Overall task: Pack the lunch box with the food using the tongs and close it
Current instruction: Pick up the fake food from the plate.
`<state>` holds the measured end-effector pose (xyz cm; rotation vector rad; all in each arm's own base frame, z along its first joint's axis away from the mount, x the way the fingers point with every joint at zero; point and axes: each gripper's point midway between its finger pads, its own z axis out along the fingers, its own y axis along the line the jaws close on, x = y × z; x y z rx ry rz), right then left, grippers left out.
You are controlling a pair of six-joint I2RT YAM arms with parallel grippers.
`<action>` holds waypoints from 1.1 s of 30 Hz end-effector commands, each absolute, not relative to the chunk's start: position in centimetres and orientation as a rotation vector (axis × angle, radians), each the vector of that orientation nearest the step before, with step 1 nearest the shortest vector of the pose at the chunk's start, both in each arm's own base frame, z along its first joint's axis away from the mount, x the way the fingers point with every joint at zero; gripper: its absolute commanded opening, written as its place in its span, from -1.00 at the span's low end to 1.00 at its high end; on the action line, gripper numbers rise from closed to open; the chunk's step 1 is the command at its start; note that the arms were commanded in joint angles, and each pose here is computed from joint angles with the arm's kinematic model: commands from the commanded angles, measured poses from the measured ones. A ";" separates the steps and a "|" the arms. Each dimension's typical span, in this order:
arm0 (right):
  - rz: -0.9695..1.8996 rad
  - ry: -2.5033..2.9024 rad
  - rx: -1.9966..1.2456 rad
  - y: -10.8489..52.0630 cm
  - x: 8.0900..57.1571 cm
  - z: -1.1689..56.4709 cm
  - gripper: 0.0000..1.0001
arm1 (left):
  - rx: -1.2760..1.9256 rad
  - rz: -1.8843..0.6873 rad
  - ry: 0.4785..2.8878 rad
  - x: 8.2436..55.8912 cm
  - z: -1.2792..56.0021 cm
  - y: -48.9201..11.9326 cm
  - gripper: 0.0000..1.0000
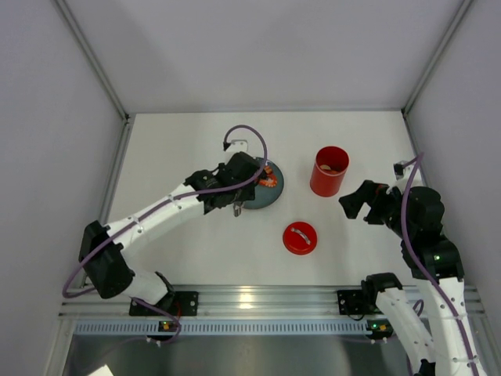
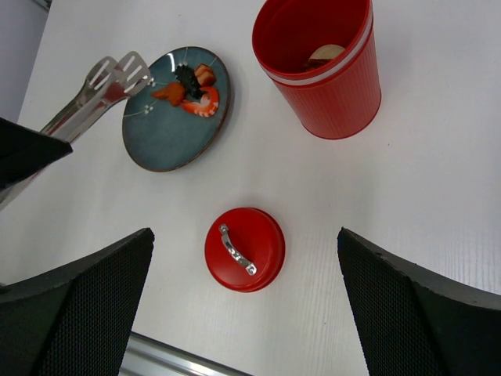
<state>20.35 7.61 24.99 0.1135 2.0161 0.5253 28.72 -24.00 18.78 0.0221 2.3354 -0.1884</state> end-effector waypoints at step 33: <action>0.509 1.977 0.105 7.3 20.9 25.8 0.99 | 0.082 -0.309 2.461 30.1 13.5 -29.9 0.06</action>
